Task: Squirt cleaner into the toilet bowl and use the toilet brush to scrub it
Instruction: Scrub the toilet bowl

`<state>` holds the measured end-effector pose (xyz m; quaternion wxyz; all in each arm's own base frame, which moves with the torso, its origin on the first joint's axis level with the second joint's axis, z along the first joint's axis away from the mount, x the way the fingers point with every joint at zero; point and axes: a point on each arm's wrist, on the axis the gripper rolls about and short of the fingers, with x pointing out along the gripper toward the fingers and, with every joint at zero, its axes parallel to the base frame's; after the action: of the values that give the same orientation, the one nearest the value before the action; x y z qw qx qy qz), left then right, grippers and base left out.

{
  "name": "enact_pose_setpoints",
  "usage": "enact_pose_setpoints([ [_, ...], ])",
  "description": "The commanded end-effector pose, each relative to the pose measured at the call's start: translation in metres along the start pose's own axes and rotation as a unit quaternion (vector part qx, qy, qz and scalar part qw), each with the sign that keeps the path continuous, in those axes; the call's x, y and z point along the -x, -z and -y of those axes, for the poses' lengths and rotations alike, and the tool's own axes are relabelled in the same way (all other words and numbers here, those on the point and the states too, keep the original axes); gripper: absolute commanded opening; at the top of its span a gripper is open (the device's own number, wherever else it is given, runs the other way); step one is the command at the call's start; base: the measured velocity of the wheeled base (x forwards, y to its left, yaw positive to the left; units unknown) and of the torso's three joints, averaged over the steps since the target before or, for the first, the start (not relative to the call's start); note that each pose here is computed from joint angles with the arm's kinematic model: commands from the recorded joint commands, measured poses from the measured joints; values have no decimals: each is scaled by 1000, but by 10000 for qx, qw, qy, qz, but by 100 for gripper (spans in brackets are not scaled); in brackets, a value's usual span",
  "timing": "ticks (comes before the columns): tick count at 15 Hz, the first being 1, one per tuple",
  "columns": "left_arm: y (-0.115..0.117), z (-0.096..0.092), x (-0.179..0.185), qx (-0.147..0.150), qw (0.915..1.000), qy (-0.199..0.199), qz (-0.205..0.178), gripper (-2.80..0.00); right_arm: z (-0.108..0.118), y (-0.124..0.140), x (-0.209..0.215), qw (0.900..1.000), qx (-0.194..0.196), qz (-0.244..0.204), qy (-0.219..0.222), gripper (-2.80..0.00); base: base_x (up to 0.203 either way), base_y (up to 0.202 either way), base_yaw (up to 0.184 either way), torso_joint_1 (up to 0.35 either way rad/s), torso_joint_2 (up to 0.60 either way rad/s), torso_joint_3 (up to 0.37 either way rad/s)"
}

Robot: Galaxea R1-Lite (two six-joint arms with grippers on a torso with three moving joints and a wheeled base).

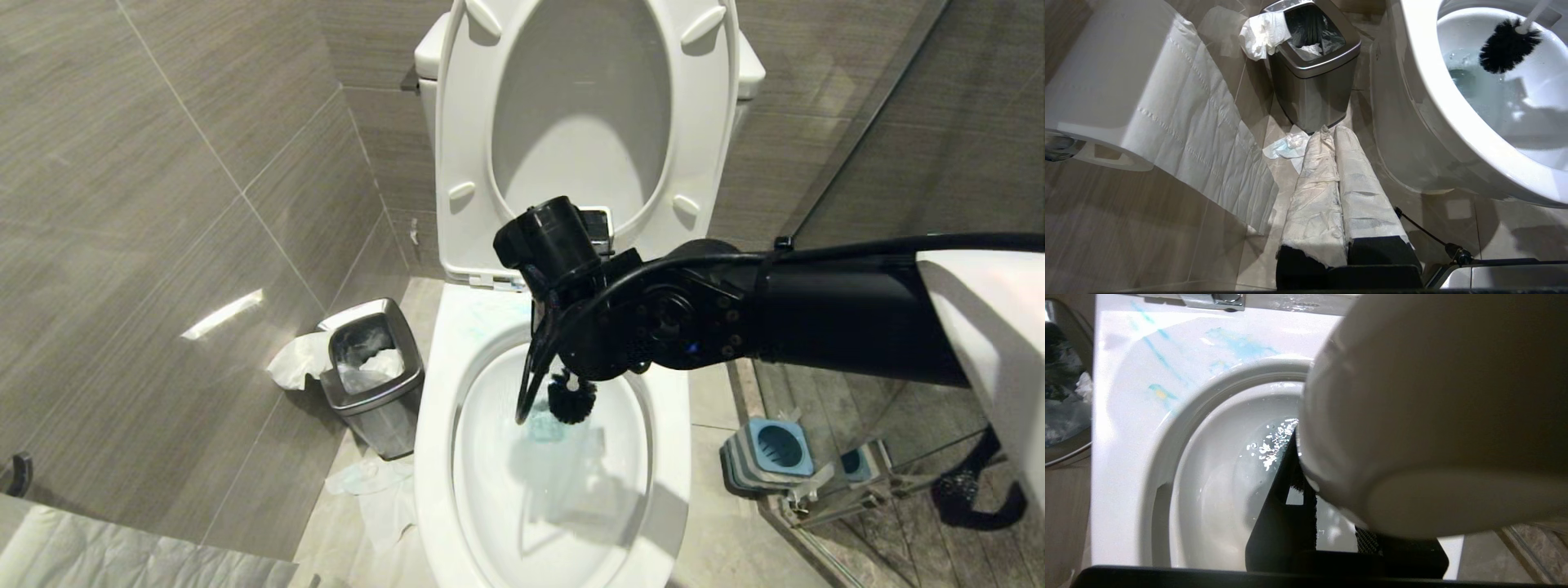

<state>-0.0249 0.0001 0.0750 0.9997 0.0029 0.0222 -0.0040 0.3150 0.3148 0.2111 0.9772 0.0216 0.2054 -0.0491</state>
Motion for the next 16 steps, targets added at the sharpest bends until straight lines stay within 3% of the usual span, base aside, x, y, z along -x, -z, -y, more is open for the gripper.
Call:
enact_pose_setpoints([
  [1,0,0,0,-2,10000,-1,-8,-280,-3,7,-16,9999,14,-35,118,-280,0,0,0,0,0,0],
  [10,0,0,0,-2,10000,-1,-8,-280,-21,12,-28,9991,-167,239,-320,-280,0,0,0,0,0,0],
  [16,0,0,0,-2,10000,-1,-8,-280,-47,39,32,9951,172,-5,-972,-280,0,0,0,0,0,0],
])
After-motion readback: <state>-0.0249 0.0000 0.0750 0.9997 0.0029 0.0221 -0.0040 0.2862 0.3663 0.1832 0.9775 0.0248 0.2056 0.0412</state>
